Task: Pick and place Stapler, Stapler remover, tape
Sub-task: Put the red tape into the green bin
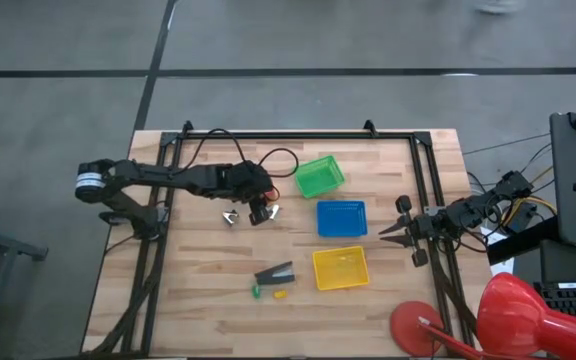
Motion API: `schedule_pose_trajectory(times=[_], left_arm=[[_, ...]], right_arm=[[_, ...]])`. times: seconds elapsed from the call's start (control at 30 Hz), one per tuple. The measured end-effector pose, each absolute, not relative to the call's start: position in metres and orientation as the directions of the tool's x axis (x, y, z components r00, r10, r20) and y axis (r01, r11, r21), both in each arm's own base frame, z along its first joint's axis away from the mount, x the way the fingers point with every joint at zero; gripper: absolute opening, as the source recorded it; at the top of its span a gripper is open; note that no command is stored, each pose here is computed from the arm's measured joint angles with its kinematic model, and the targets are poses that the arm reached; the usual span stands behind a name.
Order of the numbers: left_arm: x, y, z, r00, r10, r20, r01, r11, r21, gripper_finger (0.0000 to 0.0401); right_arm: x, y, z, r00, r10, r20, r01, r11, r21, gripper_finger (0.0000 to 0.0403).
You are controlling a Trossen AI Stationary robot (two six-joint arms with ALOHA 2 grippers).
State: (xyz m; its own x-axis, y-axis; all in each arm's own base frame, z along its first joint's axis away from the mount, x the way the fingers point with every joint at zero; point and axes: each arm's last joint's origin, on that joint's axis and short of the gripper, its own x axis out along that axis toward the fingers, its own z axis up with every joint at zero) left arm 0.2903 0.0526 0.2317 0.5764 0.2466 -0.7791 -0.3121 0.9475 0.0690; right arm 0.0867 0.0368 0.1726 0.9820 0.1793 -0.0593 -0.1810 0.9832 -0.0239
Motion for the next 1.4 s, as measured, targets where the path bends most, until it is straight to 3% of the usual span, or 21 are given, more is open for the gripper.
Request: schedule_pose_trajectory(times=[0.53, 0.9, 1.4], left_arm=[[0.285, 0.052, 0.223, 0.526, 0.271, -0.806, -0.303, 0.945, 0.12, 0.0143], [0.285, 0.053, 0.223, 0.529, 0.274, -0.803, -0.268, 0.952, 0.148, 0.0025], [0.297, 0.054, 0.254, 0.603, 0.286, -0.745, -0.244, 0.955, 0.169, 0.0034]], right_arm=[[0.087, 0.037, 0.173, 0.982, 0.179, -0.059, -0.181, 0.983, -0.022, 0.0052], [0.087, 0.037, 0.173, 0.982, 0.179, -0.059, -0.181, 0.983, -0.021, 0.0052], [0.087, 0.037, 0.173, 0.982, 0.179, -0.059, -0.181, 0.983, -0.022, 0.0052]])
